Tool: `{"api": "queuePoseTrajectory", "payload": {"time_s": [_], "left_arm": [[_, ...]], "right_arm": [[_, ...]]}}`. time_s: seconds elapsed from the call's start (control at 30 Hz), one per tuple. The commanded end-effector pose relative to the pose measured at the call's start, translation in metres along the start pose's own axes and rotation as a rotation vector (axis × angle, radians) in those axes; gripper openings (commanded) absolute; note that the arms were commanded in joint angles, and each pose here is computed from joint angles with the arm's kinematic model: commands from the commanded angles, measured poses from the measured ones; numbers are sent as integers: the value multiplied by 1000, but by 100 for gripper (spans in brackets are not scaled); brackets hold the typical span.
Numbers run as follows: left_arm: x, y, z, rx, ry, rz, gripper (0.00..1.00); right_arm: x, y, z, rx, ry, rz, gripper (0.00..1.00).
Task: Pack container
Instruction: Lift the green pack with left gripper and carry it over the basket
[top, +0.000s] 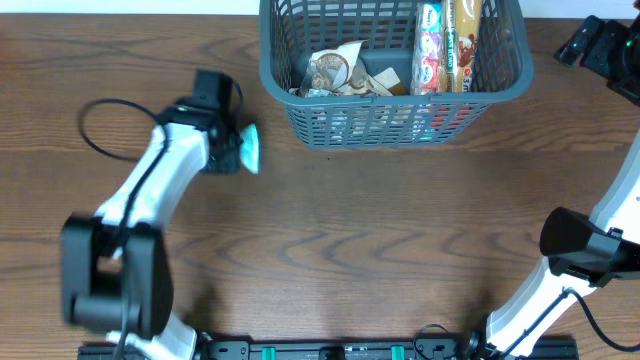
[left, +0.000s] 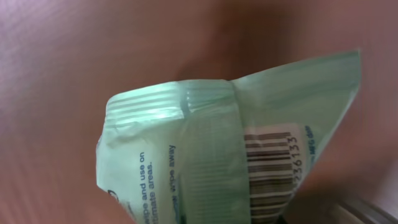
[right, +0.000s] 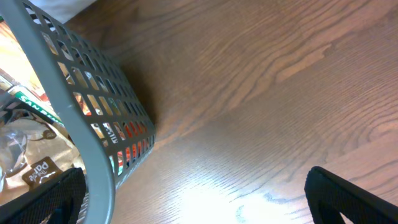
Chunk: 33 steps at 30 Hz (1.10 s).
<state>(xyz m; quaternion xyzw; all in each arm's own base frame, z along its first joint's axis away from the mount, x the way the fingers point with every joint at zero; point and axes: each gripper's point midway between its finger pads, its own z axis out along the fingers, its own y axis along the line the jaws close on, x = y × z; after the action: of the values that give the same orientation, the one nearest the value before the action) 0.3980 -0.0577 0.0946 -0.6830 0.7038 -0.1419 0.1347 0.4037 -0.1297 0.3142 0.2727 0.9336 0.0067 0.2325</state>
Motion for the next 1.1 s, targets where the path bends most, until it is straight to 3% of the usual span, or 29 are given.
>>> {"api": "queuePoseTrajectory", "payload": {"time_s": [0.0,0.23,0.5,0.67,0.87,1.07], "left_arm": [[-20,-65,-90,279,-131,167,6],[5,-141,-235,672,-204,508,5],[60,-176,-323,948,-255,744,5],[108,-186,-336,1067,-232,835,5],[170,-197,-316,1136,-243,1010,5],[182,-211,-272,1083,-243,1037,5]], "right_arm": [[1,-1,-1,-1,2,-2,99],[1,-1,-1,-1,2,-2,99],[1,-1,-1,-1,2,-2,99],[1,-1,-1,-1,2,-2,99],[1,-1,-1,-1,2,-2,99],[1,-1,-1,-1,2,-2,99]]}}
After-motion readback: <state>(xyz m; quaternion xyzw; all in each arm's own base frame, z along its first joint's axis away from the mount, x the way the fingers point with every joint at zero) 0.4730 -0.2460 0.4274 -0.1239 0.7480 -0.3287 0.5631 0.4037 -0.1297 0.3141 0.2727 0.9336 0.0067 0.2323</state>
